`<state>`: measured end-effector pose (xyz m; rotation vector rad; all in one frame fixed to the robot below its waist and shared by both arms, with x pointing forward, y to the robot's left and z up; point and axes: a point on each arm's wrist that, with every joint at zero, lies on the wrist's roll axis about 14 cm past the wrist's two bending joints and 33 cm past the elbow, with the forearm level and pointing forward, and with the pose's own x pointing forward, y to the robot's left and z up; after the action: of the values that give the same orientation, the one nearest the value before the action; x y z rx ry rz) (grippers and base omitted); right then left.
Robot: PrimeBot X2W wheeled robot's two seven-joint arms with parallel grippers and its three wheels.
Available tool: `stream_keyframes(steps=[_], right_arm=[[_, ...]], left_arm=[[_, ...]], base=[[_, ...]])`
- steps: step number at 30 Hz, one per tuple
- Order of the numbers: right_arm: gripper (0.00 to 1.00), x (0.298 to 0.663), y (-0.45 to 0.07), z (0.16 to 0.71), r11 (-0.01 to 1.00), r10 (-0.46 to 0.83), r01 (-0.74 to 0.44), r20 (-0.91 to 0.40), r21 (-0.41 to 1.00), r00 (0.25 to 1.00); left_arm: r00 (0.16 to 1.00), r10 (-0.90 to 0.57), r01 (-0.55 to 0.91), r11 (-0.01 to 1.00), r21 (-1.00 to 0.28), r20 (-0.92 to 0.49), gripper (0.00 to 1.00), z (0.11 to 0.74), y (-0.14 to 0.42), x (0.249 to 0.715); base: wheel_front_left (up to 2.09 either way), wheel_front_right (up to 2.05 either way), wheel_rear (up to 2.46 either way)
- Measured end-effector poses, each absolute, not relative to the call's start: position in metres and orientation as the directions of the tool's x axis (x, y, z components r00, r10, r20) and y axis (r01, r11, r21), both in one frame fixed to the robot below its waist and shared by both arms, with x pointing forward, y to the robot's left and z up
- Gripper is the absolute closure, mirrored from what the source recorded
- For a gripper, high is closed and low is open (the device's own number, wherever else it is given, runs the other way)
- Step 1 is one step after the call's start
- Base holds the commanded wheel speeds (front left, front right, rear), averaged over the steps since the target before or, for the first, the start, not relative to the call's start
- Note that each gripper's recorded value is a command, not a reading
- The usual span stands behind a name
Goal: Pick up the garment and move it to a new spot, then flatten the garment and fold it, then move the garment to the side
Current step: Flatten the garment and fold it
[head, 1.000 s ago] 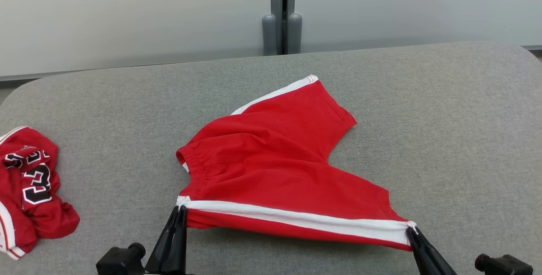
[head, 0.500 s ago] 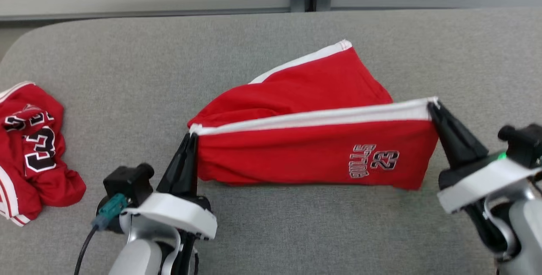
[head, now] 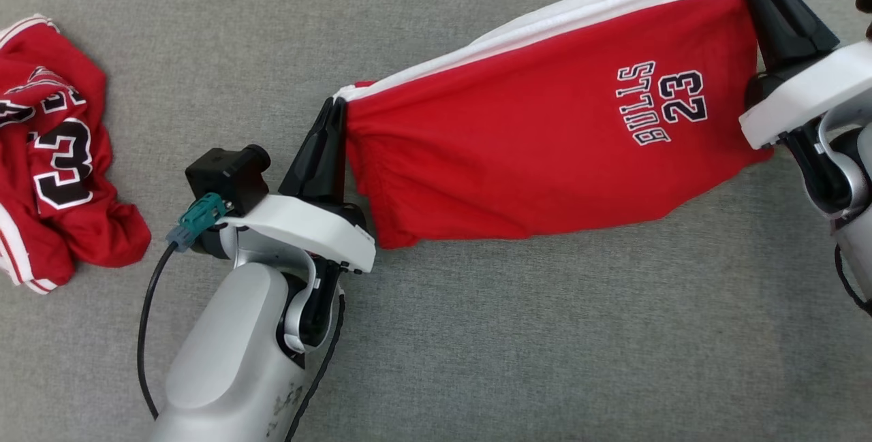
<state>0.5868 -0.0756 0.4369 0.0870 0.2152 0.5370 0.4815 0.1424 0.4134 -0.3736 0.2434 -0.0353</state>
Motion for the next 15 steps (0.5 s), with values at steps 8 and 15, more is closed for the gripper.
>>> stream_keyframes(steps=[8,15], right_arm=[[0.59,0.607,-0.046,0.394,0.83,0.557,-0.533,-0.255,0.162,0.79],[0.0,0.605,-0.043,0.4,0.828,0.559,-0.532,-0.181,0.176,0.81]], left_arm=[[0.962,-0.069,-0.037,0.926,-0.376,-0.266,0.15,0.393,0.148,0.489],[0.968,-0.05,-0.051,0.92,-0.389,-0.245,0.0,0.394,0.143,0.492]], base=[[0.0,0.0,0.0],[0.0,0.0,0.0]])
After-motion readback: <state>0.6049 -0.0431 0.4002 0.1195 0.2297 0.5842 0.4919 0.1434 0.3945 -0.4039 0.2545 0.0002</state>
